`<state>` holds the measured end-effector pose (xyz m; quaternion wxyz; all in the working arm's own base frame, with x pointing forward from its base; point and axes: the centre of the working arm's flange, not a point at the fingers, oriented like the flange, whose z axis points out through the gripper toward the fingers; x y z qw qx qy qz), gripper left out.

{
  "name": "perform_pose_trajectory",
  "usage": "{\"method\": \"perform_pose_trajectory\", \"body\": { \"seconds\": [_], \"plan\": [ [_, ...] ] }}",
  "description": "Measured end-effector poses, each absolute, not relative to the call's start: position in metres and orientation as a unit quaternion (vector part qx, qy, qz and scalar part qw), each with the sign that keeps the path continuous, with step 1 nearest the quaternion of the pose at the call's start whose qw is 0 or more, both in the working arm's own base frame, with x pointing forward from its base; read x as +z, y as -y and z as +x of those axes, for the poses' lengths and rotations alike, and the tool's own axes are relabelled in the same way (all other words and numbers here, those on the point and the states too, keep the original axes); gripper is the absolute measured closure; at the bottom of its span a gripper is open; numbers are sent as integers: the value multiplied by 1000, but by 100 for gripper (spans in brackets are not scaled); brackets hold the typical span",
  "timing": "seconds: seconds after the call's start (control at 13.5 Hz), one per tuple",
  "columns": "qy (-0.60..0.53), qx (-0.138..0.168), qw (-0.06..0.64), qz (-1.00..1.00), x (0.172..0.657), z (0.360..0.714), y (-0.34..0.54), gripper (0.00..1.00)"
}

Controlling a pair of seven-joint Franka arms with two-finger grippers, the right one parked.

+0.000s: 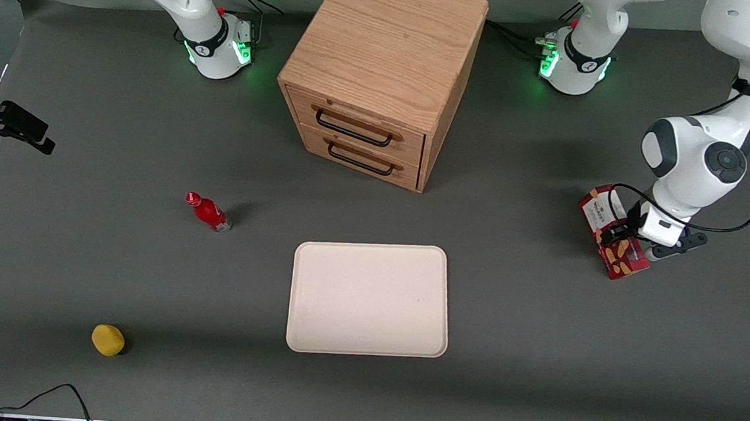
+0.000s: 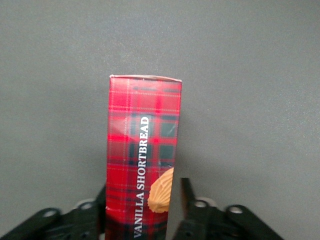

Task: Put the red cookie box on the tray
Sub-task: 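Close the left gripper on the end of the cookie box, then lift the cookie box and carry it toward the cream tray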

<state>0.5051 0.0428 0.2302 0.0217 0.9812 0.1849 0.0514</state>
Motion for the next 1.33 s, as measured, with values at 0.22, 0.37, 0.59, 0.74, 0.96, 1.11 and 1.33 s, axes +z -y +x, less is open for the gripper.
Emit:
{"method": "perform_pose_trajectory", "body": {
  "seconds": [0.22,0.37,0.59,0.74,0.96,1.11,1.33],
  "plan": [
    [-185,53,22,981,233,505,-43,75],
    [-184,45,22,982,236,504,-42,76],
    [-192,26,25,981,266,505,-21,76],
    [-205,-1,26,979,310,511,8,77],
    [-235,-9,27,972,393,533,63,78],
    [-252,-1,31,967,429,548,109,78],
    [-276,14,23,961,451,574,188,78]
  ]
}}
